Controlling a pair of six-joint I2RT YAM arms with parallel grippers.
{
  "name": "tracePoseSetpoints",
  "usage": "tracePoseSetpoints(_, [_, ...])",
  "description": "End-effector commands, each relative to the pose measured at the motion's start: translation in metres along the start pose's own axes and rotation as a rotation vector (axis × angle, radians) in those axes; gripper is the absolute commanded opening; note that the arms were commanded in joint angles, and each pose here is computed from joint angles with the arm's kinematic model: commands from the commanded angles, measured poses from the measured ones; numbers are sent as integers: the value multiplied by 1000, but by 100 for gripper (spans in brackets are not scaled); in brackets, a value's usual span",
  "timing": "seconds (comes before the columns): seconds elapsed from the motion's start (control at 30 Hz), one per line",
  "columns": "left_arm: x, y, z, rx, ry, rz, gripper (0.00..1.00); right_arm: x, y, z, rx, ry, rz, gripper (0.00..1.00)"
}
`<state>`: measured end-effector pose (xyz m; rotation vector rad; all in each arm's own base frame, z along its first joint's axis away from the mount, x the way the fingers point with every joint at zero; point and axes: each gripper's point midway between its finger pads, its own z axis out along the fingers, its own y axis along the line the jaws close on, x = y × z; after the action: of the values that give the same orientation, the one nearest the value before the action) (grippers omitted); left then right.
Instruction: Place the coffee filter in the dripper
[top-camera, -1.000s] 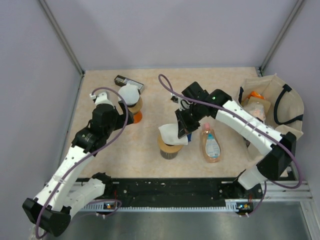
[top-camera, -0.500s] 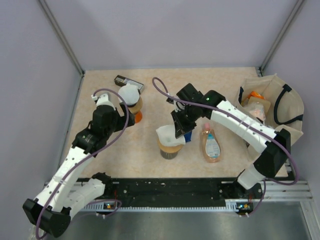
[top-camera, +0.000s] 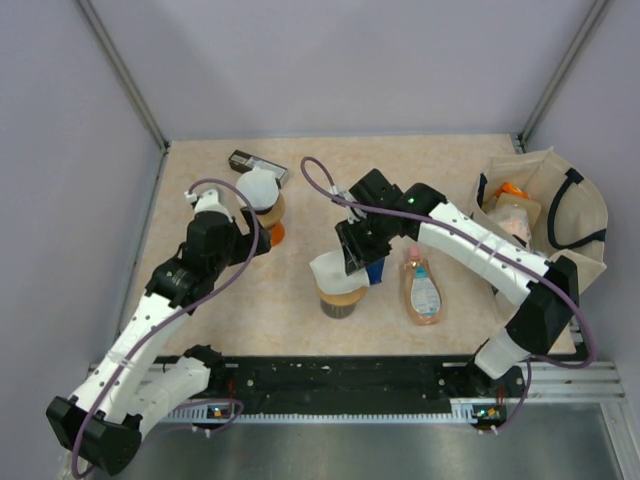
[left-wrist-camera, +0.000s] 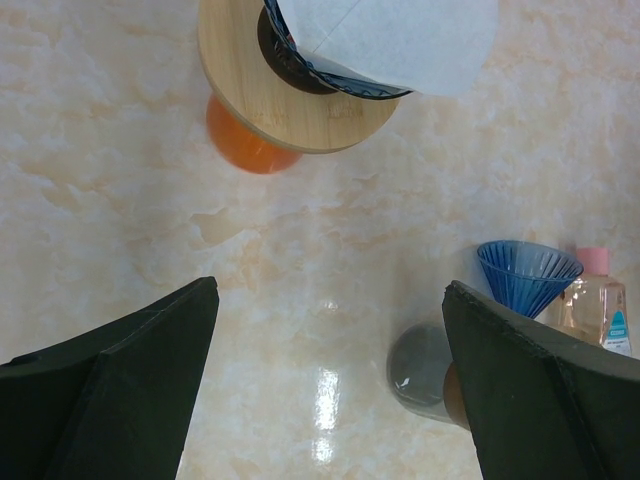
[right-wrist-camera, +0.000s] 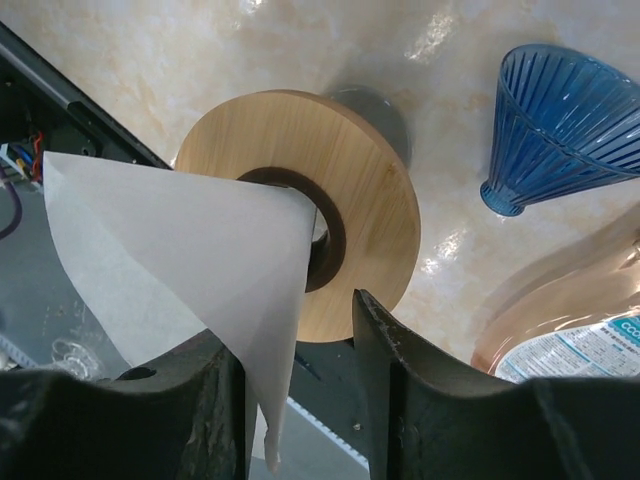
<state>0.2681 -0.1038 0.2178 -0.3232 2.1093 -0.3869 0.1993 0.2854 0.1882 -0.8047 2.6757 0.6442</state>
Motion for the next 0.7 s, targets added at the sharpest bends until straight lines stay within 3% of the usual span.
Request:
tracePoseSetpoints(0.0, [-8,-6,-1,31,-38,-12,99,-14,1,-6,25,-75,-38,42])
tracePoseSetpoints(0.17, [-13,-6,-4,34,-58,-16,99,-26,-3,-34,71,-180,-70,51])
tracePoseSetpoints(0.43, [-13,-4,-5,28,-60,-16,99,-47,-1,-80,116,-340,-123,52])
tracePoseSetpoints(0.57, [-13,-1,-8,18,-65,-15,99,-53,18,-97,69,-398,-173,42])
tracePoseSetpoints(0.67, [-12,4,-11,3,-71,-18,99,-52,38,-93,4,-395,-240,26])
